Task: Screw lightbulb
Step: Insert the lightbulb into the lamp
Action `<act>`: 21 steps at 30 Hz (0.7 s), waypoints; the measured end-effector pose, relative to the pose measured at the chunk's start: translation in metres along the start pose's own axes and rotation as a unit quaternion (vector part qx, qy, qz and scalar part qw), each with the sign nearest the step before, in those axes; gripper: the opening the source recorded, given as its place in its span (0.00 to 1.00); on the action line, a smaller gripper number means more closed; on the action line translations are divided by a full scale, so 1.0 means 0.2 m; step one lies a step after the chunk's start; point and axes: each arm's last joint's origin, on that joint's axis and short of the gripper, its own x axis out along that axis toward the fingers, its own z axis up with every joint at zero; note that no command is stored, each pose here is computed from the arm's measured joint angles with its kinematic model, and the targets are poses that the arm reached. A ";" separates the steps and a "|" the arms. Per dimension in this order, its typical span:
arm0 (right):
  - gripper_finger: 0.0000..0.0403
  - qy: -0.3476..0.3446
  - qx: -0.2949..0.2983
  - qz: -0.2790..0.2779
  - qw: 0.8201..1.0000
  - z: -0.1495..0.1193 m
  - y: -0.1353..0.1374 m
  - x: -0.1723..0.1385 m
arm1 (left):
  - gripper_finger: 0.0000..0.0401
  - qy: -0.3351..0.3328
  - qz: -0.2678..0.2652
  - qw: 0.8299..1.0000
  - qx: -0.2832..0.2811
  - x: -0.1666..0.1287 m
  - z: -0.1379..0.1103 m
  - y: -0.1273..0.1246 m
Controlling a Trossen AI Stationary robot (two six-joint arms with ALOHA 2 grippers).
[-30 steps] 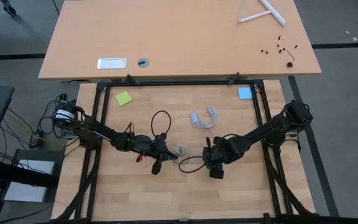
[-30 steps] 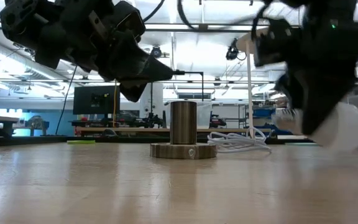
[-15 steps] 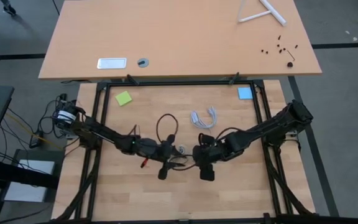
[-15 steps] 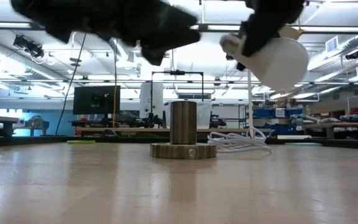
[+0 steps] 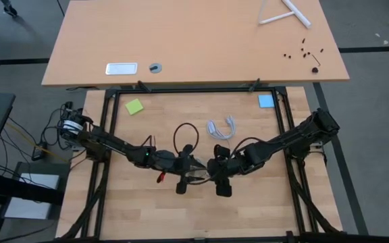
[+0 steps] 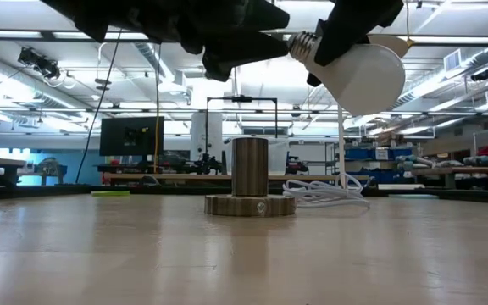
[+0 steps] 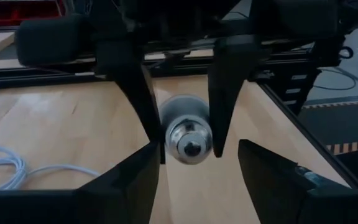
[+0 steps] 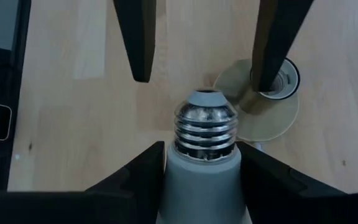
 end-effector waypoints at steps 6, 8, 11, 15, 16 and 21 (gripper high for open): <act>0.48 0.001 -0.008 0.001 1.000 0.00 0.00 0.01 | 0.56 -0.004 -0.007 1.000 0.000 0.01 -0.01 -0.01; 0.48 0.001 -0.007 0.002 1.000 0.00 0.00 0.01 | 0.56 -0.004 -0.013 1.000 0.001 0.03 -0.03 -0.02; 0.48 -0.002 -0.006 0.017 1.000 0.01 0.01 0.01 | 0.56 0.002 -0.019 1.000 0.001 0.08 -0.05 -0.03; 0.48 -0.002 -0.002 0.021 1.000 0.01 0.01 0.01 | 0.56 0.003 -0.019 1.000 0.001 0.11 -0.04 -0.04; 0.48 -0.003 -0.002 0.022 1.000 0.01 0.01 0.01 | 0.56 -0.001 -0.019 1.000 0.001 0.11 -0.03 -0.04; 0.48 -0.002 -0.005 0.022 1.000 0.01 0.01 0.01 | 0.56 0.000 -0.019 1.000 0.002 0.12 -0.02 -0.04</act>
